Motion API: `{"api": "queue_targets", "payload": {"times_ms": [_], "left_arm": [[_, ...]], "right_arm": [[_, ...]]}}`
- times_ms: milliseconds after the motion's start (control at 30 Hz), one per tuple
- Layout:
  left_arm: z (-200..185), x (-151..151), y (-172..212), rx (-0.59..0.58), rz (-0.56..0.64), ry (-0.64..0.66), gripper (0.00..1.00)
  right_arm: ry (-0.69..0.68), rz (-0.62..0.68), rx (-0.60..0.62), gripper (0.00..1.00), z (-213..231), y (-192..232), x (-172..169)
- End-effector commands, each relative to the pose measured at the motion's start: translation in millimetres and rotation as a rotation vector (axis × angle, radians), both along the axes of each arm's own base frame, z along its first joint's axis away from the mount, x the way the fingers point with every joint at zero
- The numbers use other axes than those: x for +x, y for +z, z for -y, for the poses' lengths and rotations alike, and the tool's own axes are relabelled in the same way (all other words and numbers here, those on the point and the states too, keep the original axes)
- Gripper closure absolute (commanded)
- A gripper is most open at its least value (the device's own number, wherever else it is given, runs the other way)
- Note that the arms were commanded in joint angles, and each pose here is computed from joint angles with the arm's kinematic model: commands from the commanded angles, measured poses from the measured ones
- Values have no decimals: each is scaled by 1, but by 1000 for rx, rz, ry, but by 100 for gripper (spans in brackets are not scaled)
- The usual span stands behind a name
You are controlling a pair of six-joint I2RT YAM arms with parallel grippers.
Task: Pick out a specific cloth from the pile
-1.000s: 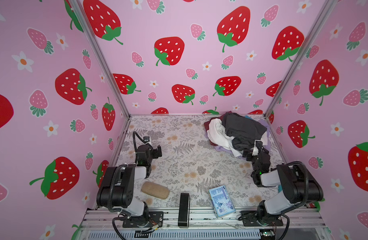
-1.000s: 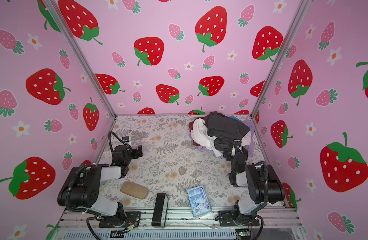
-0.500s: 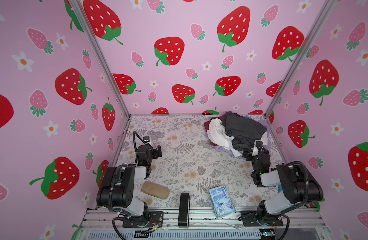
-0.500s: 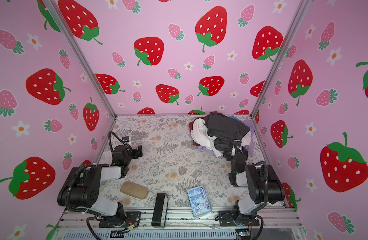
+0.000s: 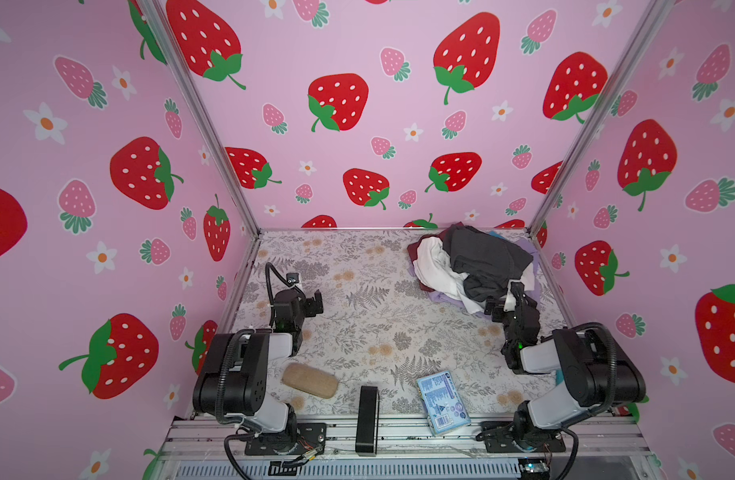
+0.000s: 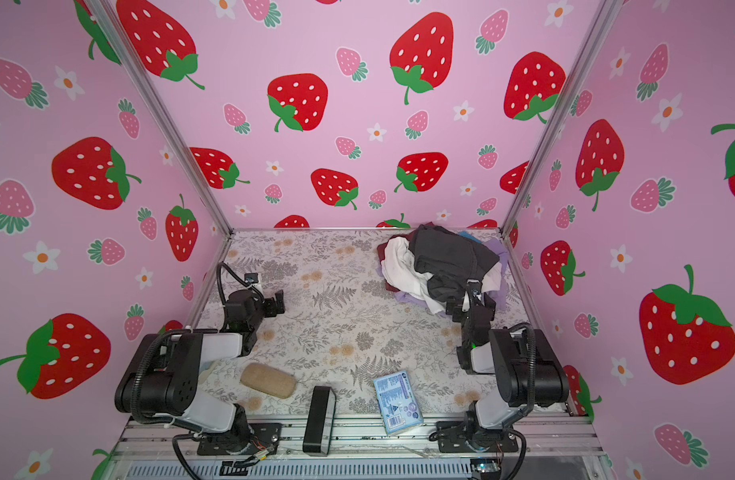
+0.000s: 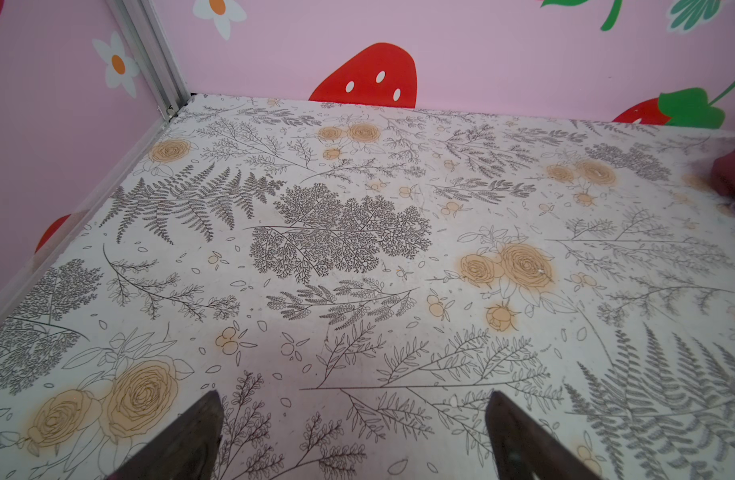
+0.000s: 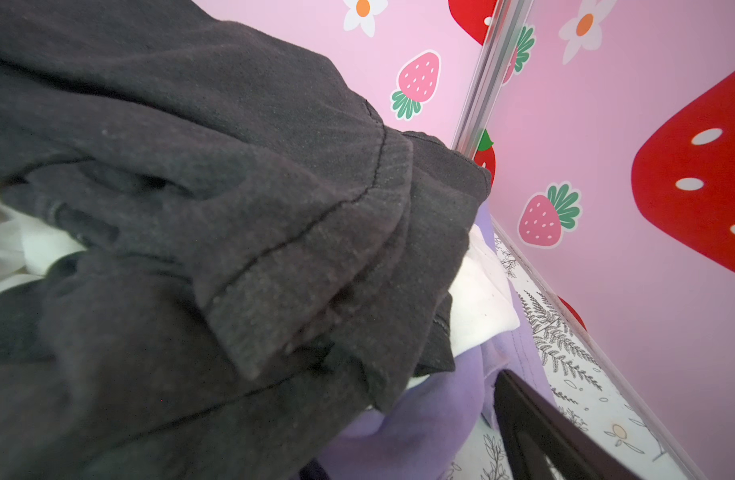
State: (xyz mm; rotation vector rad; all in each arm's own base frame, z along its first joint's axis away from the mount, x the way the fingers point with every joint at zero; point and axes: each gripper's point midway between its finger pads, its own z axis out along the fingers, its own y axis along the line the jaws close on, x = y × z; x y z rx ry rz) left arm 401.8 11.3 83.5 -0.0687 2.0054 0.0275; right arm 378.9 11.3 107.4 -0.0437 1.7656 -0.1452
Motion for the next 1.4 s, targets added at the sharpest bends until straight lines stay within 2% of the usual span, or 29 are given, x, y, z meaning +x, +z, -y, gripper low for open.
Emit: {"api": "queue_targets", "payload": {"times_ms": [0, 100, 233, 400, 567, 733, 867, 1067, 1200, 1367], "left_arm": [[-7, 3, 6, -4, -3, 44, 1], [-21, 2, 22, 6, -35, 130, 1], [-17, -9, 42, 13, 6, 131, 1], [2, -20, 74, 7, 24, 88, 1], [26, -35, 110, -40, 20, 11, 2], [62, -55, 145, -135, 46, -156, 3], [94, -74, 170, -229, 73, -325, 2], [128, -96, 182, -332, 69, -529, 2], [146, -105, 186, -376, 54, -644, 2], [165, -117, 193, -433, 53, -783, 3]], "right_arm": [[-15, 43, 4, 0, 1, 18, 7], [-108, 18, -2, 0, 14, 29, 6], [-118, 12, -21, 0, 16, 44, -5], [-118, -33, 3, 0, 13, 57, -8], [-140, -182, 3, 0, 13, 61, 0], [-172, -299, 48, 0, 13, 67, -9], [-185, -339, 90, 0, 13, 80, -17], [-149, -406, 152, 0, -1, 94, -24], [-147, -422, 161, 0, -4, 106, -31], [-138, -373, 174, 0, -8, 137, -42]]}}
